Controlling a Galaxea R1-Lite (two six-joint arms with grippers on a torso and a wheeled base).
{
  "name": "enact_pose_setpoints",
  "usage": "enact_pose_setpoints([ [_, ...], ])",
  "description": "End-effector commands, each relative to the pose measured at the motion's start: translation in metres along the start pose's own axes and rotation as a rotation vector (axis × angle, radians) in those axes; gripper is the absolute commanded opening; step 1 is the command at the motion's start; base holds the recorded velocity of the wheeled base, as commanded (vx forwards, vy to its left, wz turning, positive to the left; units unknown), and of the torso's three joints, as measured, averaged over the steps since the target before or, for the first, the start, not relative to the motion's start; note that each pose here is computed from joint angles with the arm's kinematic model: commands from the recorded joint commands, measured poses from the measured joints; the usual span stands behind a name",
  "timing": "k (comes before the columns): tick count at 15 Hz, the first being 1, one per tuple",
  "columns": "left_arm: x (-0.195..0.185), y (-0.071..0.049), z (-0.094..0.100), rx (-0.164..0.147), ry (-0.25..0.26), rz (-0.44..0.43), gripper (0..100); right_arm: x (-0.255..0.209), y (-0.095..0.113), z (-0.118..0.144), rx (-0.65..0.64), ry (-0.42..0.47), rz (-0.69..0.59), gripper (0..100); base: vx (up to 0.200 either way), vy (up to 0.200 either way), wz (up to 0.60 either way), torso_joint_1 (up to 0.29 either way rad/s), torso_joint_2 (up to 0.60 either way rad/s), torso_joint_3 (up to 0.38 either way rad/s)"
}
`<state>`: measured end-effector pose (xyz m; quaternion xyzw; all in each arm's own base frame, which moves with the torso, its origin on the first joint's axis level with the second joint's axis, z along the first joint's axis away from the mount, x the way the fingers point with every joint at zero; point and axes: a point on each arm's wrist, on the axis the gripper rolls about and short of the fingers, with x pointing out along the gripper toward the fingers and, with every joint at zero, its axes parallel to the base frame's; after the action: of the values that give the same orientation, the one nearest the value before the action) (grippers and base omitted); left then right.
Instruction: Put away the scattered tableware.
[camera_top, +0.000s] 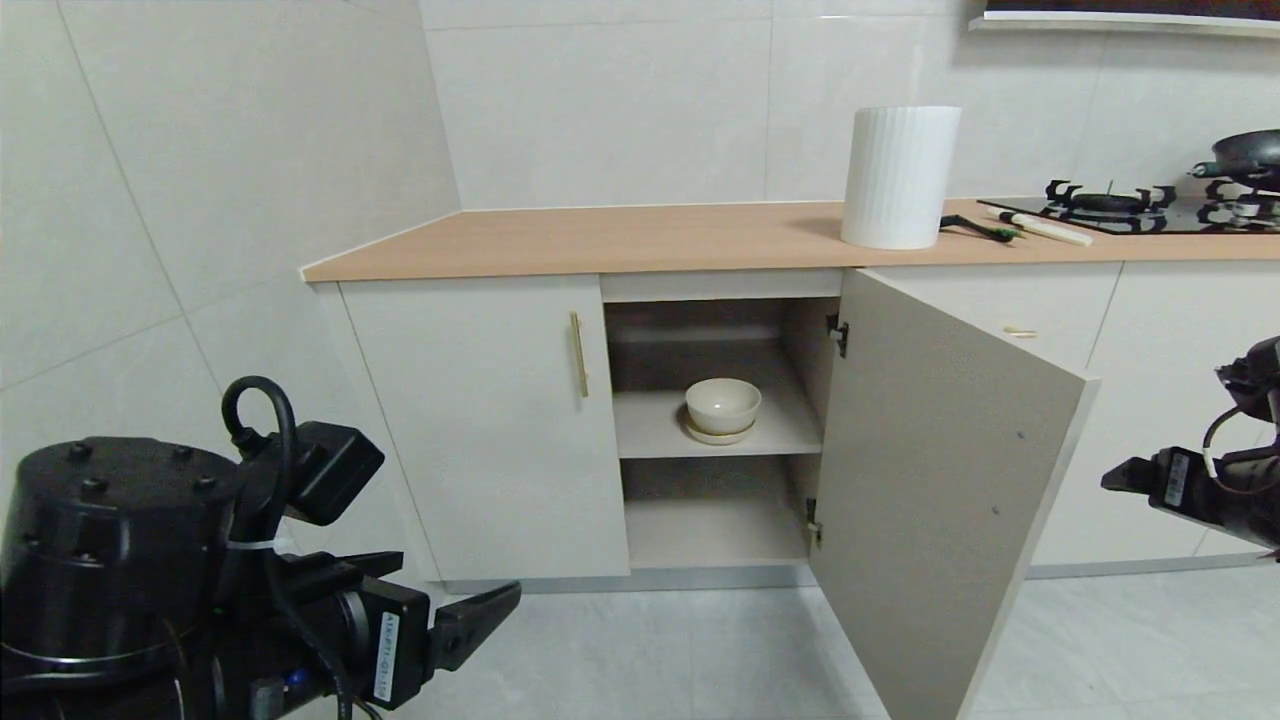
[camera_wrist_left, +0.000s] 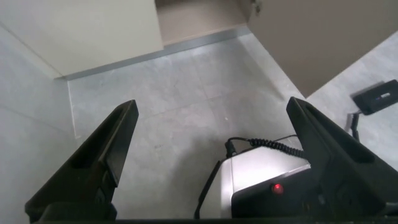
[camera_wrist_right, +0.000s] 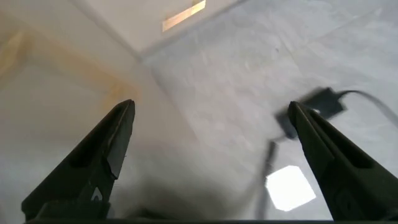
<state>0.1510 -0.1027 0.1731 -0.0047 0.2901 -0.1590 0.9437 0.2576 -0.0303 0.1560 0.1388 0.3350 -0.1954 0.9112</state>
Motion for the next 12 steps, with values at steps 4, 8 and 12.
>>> enact_pose_setpoints([
  [4,0.001,-0.002,0.006,-0.020,-0.080,-0.021,100,0.055,0.007,-0.009,0.124,0.057,-0.013,100,0.000,0.000,0.00,0.000,0.00,0.000],
  [8,0.000,-0.002,0.008,-0.026,-0.096,-0.026,100,0.063,0.023,-0.015,0.159,0.071,0.070,100,0.000,0.000,0.00,0.000,0.00,0.000],
  [12,-0.010,-0.001,0.013,-0.041,-0.161,-0.045,100,0.051,0.057,-0.030,0.106,0.099,0.159,100,0.000,0.000,0.00,0.000,0.00,0.000],
])
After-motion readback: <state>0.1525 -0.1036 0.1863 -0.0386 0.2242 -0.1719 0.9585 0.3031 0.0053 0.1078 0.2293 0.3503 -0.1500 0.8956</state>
